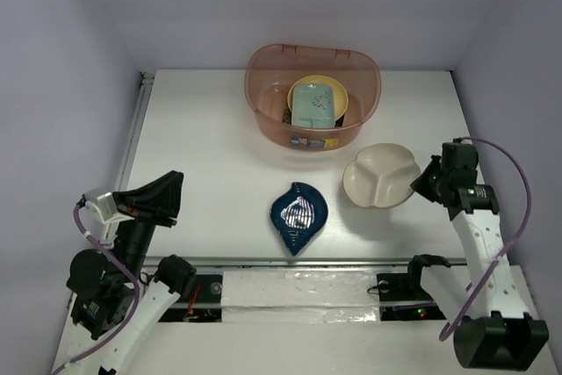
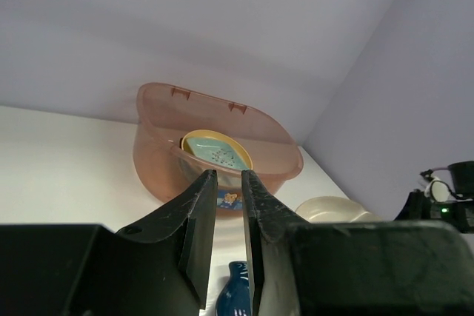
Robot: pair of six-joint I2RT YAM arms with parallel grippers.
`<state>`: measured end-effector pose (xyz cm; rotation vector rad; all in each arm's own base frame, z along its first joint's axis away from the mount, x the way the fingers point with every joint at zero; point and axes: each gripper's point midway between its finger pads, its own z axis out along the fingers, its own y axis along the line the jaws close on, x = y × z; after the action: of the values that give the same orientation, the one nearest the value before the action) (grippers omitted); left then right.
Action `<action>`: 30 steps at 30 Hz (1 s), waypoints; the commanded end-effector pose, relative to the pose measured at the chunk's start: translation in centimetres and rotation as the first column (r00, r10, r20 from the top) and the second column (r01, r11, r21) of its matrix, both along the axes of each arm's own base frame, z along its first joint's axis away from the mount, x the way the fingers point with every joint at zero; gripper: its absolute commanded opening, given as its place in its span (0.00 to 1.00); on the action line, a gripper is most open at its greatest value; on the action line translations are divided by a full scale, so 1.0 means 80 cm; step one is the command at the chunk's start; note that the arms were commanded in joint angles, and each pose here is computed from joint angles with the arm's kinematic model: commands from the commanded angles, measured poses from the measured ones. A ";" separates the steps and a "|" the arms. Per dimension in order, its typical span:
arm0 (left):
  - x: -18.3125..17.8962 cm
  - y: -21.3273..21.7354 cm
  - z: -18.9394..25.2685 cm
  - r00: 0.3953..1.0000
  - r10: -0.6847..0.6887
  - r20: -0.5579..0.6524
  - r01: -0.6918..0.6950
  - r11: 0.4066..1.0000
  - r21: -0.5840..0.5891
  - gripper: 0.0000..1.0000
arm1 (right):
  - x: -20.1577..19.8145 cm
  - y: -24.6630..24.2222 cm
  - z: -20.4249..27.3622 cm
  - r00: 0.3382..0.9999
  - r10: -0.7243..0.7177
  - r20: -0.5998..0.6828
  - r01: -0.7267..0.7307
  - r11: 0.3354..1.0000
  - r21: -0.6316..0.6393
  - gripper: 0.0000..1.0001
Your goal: Place the plates into the plastic bin on the countertop
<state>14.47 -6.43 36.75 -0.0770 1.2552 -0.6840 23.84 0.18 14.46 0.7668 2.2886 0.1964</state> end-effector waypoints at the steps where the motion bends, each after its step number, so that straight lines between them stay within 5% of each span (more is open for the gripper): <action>1: -0.005 0.005 0.020 0.999 0.007 0.049 -0.006 1.000 -0.022 0.18 | 0.012 0.032 0.123 0.949 0.113 0.294 -0.131 0.990 0.044 0.00; 8: 0.004 0.005 0.017 0.999 0.031 0.032 -0.031 0.999 -0.009 0.18 | -0.002 0.072 0.247 0.819 0.212 0.533 -0.296 0.952 0.075 0.00; 16: 0.018 0.001 0.007 0.999 0.050 -0.009 -0.050 0.999 0.015 0.18 | 0.083 0.102 0.336 0.656 0.245 0.714 -0.436 0.895 0.094 0.00; 21: 0.028 0.003 0.002 0.996 0.080 -0.029 -0.079 0.996 0.030 0.19 | 0.160 0.138 0.347 0.625 0.280 0.728 -0.517 0.848 0.118 0.00; 30: 0.043 0.003 -0.007 0.992 0.111 -0.061 -0.108 0.993 0.057 0.19 | 0.317 0.173 0.294 0.699 0.243 0.673 -0.491 0.847 0.204 0.00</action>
<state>17.57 -6.15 35.02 -0.1307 1.3560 -0.5613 45.81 11.96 24.93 0.4455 2.1249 0.7973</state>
